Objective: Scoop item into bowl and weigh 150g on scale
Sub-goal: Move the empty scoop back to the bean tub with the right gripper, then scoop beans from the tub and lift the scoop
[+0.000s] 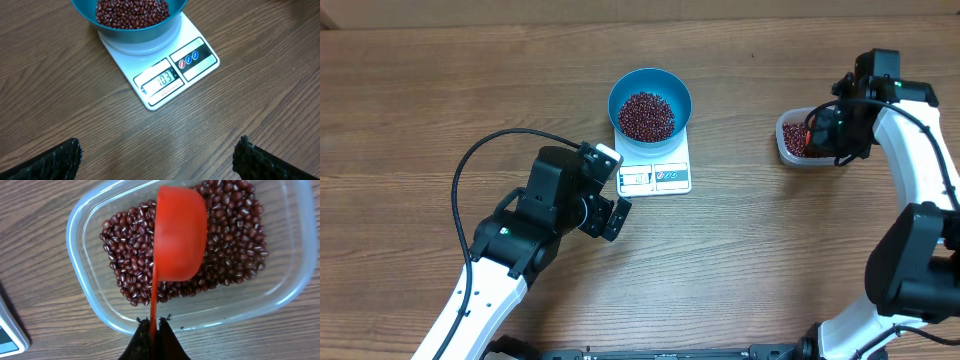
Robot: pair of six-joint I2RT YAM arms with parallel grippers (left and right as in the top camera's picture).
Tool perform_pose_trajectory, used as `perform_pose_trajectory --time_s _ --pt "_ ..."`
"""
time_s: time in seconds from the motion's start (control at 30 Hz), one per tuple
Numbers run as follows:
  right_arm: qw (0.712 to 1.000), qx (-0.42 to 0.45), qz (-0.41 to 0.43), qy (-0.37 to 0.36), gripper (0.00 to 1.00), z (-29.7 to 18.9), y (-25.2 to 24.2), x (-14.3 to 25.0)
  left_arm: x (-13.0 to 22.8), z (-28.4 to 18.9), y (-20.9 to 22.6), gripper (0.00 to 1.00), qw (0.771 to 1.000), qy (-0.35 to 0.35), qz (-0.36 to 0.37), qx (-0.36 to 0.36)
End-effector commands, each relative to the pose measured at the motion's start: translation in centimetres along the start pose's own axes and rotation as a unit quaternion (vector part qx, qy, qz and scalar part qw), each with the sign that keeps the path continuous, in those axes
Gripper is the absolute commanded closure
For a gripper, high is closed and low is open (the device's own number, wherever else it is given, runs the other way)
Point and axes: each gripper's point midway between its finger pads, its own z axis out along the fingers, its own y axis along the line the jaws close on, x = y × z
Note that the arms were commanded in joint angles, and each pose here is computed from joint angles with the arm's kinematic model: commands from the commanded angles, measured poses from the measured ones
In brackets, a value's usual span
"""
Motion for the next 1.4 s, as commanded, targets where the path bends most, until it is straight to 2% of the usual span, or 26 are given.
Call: perform_pose_trajectory --time_s 0.0,0.37,0.57,0.87,1.03,1.37 --pt "1.000 -0.014 -0.009 0.005 0.96 0.5 0.4 0.0 0.3 0.2 0.2 0.01 1.000 0.005 -0.005 -0.004" --pt "0.997 -0.065 -0.023 0.017 0.96 2.1 1.8 1.1 0.3 0.2 0.2 0.00 1.000 0.005 -0.005 -0.004" --pt "0.991 -0.126 -0.033 0.032 0.96 3.1 3.6 2.5 0.3 0.2 0.2 0.00 1.000 0.005 -0.005 -0.004" --pt "0.975 -0.217 -0.033 0.025 0.96 1.8 5.9 2.2 0.3 0.2 0.2 0.00 1.000 0.005 -0.005 -0.004" --pt "0.969 -0.245 -0.003 0.015 0.96 1.1 4.7 1.4 0.3 0.2 0.2 0.00 1.000 0.005 -0.005 -0.004" --pt "0.967 -0.246 0.059 0.009 0.96 0.5 0.6 1.1 0.3 0.2 0.2 0.00 1.000 0.005 -0.005 -0.004"
